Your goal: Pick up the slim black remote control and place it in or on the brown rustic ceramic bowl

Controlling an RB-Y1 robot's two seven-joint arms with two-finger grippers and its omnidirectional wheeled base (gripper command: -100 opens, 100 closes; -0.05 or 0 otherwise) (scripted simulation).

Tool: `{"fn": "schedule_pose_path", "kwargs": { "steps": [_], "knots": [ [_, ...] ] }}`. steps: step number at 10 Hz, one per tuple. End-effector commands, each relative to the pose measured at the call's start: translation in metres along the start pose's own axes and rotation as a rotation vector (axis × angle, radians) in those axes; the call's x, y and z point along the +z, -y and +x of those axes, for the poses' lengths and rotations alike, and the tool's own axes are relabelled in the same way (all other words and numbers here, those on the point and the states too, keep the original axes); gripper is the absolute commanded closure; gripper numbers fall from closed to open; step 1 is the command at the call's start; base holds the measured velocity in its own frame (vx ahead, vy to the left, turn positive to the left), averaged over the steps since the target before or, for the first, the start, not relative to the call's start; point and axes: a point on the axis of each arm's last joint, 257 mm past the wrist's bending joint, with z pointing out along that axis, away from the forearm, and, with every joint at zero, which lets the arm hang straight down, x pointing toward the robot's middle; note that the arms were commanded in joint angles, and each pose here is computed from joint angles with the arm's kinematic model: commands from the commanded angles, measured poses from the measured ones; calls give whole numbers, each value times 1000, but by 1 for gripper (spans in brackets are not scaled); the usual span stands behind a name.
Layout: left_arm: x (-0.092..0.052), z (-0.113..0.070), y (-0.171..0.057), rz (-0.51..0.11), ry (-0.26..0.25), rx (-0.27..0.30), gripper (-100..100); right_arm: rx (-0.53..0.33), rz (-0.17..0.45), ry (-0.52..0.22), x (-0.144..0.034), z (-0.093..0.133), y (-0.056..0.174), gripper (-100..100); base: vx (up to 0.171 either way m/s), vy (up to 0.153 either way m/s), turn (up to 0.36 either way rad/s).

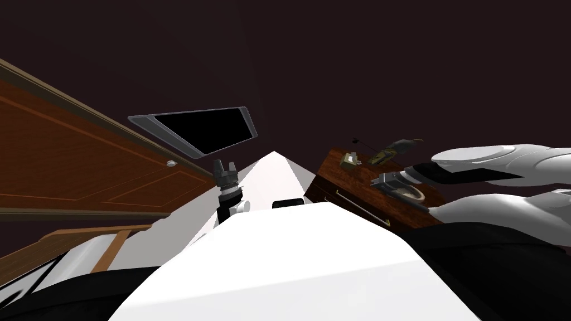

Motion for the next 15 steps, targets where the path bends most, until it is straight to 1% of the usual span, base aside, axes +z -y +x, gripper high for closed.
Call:
{"fn": "schedule_pose_path", "kwargs": {
  "steps": [1,2,3,4,5,7,9,10,13,14,15],
  "knots": [
    [0,0,0,0,0,0,0,5,-1,6,-5,-5,0,100,-35,-10,-6],
    [0,0,0,0,0,0,0,16,3,23,-16,-17,5,100,-52,-32,-4],
    [0,0,0,0,0,0,0,19,4,26,-19,-20,6,100,-71,-43,8],
    [0,0,0,0,0,0,0,26,9,17,-28,-21,10,100,-83,-90,27],
    [0,0,0,0,0,0,0,26,9,17,-28,-21,10,100,-60,-94,17],
    [0,0,0,0,0,0,0,34,14,-45,-42,-6,14,100,-39,-128,83],
    [0,0,0,0,0,0,0,37,14,-106,-50,10,15,100,-45,-183,118],
    [0,0,0,0,0,0,0,37,14,-122,-52,15,16,100,-6,-137,65],
    [0,0,0,0,0,0,0,36,12,-205,-61,38,16,100,8,-118,81],
    [0,0,0,0,0,0,0,38,13,-189,-59,34,17,100,1,-48,24],
    [0,0,0,0,0,0,0,37,15,-192,-60,35,17,-100,0,-11,-1]
  ]
}}
